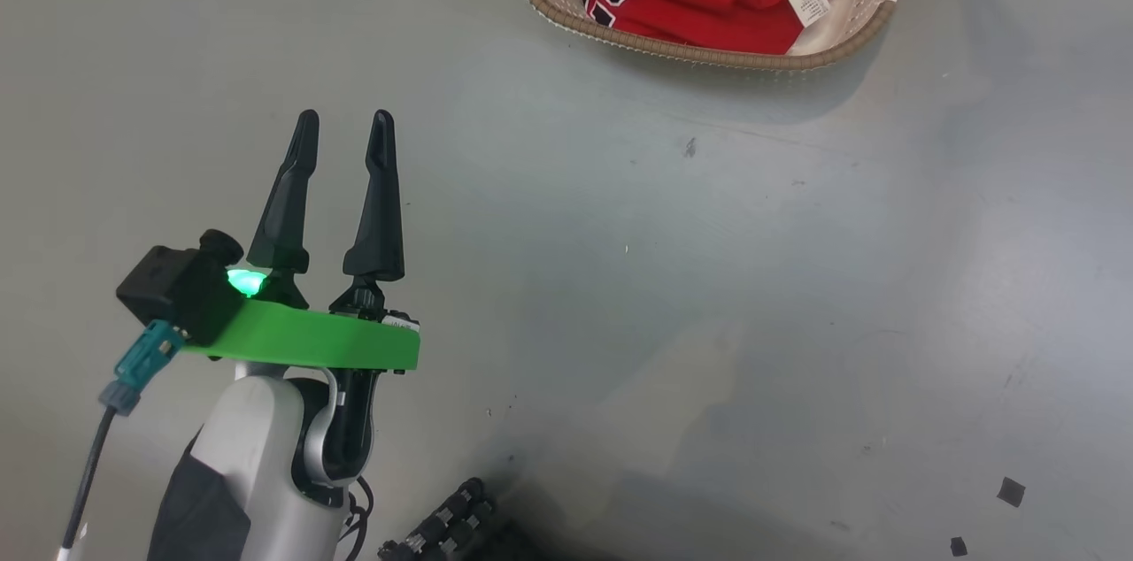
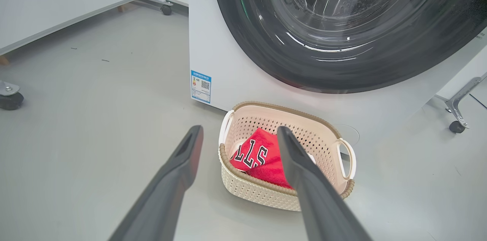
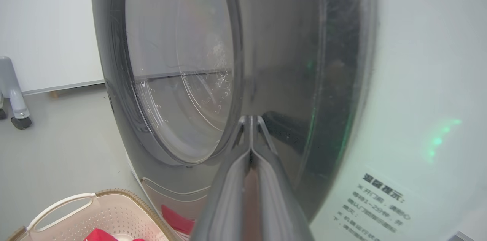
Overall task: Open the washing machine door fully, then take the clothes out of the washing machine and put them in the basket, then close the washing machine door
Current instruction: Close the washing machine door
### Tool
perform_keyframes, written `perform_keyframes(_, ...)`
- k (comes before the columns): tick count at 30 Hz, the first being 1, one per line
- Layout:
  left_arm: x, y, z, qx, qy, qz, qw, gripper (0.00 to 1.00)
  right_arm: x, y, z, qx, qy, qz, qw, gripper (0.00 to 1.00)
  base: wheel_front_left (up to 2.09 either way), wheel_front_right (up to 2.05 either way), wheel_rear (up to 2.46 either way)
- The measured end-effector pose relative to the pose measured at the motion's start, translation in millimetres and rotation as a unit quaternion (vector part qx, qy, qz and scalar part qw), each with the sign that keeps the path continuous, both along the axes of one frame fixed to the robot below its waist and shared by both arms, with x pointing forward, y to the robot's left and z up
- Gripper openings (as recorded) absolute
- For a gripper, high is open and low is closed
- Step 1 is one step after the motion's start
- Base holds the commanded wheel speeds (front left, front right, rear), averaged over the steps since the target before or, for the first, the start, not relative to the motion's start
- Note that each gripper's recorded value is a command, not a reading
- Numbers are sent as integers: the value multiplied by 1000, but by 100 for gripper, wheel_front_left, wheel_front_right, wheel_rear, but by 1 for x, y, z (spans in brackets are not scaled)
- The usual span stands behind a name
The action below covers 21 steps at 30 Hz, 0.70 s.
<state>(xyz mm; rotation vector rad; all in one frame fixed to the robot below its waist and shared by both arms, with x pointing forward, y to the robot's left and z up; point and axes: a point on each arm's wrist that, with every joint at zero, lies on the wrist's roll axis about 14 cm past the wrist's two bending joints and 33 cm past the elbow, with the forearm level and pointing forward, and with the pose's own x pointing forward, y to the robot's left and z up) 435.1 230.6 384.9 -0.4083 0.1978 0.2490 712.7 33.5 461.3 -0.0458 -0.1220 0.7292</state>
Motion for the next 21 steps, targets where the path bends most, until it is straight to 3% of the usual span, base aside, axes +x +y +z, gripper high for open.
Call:
perform_keyframes(5, 1, 1, 8, 7, -9, -2, 1000, 100, -12, -4, -3, -1, 0, 0, 1000, 0, 0, 0, 0)
perform_keyframes(10, 2, 2, 20, 9, -24, -2, 1000, 100, -35, -1, -5, 66, 48, -5, 997, 0, 0, 0, 0)
perform_keyframes(21, 3, -11, 45, 26, -54, -31, 998, 100, -81, -35, 0, 65, 85, -37, 994, 0, 0, 0, 0)
